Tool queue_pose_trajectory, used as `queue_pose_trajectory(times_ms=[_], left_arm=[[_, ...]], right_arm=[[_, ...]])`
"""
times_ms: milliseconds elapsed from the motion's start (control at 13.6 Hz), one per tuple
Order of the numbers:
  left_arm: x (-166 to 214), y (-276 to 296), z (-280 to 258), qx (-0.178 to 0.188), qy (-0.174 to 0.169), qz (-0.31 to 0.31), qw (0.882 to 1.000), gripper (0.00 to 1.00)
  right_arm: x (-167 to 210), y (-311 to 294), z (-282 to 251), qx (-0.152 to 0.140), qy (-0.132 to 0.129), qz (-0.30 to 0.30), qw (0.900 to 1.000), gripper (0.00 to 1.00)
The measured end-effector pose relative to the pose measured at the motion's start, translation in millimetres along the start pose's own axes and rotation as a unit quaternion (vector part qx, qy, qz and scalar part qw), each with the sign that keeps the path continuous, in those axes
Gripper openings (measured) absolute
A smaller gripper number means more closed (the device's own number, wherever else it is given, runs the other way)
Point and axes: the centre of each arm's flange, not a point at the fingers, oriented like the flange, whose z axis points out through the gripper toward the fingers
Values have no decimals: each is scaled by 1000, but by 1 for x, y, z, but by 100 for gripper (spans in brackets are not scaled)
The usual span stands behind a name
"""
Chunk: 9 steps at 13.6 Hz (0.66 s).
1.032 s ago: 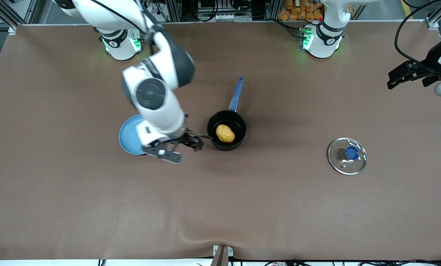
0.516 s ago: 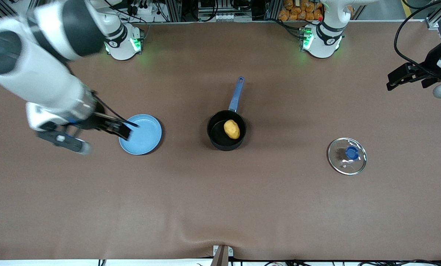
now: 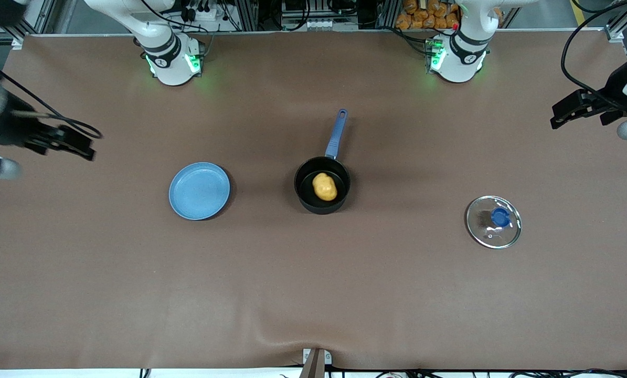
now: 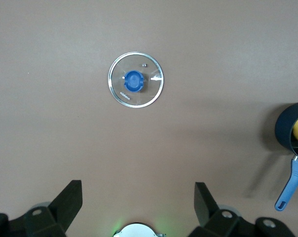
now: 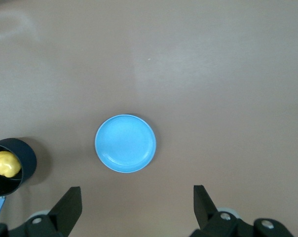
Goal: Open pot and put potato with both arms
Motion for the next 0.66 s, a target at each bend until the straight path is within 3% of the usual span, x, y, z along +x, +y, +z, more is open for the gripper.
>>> queue_pose_trajectory(times_ms=[369, 664], left_arm=[[0, -1, 1, 0, -1, -1, 1000, 100], [1, -2, 1, 0, -1, -2, 1000, 100]], right_arm=[[-54, 38, -3, -9, -6, 23, 1000, 100], [-64, 44, -11, -14, 16, 24, 999, 100]])
